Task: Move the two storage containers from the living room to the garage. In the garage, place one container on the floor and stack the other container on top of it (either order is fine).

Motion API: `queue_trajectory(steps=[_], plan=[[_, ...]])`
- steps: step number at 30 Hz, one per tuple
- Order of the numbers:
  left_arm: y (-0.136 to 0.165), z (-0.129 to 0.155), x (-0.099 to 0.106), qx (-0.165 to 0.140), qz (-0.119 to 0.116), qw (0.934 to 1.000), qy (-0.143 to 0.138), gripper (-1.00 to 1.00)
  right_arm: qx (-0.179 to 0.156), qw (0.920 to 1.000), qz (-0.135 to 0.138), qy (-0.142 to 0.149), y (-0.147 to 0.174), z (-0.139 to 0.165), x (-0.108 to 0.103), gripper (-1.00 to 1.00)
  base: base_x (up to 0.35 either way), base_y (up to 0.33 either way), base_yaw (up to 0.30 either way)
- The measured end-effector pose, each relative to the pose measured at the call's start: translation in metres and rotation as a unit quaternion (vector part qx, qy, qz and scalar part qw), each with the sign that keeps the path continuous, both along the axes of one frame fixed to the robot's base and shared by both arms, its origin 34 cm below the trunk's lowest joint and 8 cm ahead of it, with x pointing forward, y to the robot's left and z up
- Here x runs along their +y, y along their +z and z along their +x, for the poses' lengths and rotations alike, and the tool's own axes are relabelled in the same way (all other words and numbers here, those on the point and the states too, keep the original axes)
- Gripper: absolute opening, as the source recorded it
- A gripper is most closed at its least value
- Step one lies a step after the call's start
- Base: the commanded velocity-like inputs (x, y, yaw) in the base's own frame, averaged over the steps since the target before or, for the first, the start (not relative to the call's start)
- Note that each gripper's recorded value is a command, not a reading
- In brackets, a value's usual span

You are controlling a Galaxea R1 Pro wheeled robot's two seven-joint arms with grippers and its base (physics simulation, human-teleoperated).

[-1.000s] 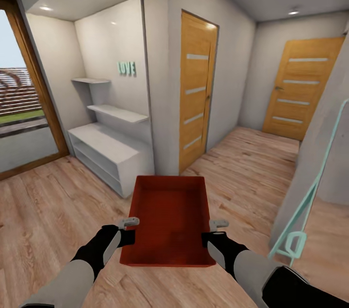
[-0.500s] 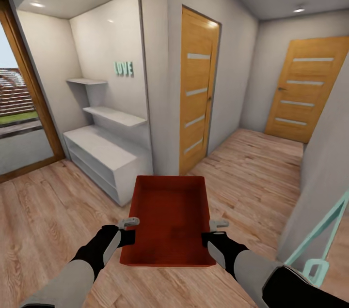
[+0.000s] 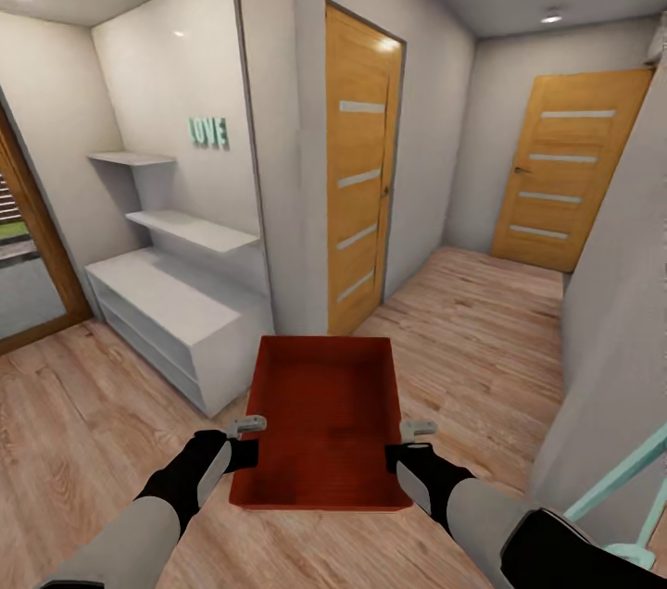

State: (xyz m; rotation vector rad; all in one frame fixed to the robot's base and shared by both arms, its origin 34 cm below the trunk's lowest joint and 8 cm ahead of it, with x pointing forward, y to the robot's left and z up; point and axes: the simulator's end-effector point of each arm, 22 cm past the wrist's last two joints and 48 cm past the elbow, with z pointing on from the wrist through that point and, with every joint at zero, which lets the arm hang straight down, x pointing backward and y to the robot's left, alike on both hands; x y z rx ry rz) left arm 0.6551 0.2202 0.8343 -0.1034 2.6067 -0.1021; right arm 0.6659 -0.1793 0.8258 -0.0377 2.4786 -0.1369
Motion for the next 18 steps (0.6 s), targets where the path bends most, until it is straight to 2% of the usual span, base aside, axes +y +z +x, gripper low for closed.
queue_trajectory(steps=[18], plan=[[-0.0002,-0.0002,0.0000,0.000,0.000,1.0000,0.000,-1.00,0.000,1.0000,0.000,0.000,-0.0002,-0.0002,0.0000,-1.00,0.322,0.000,-0.241]])
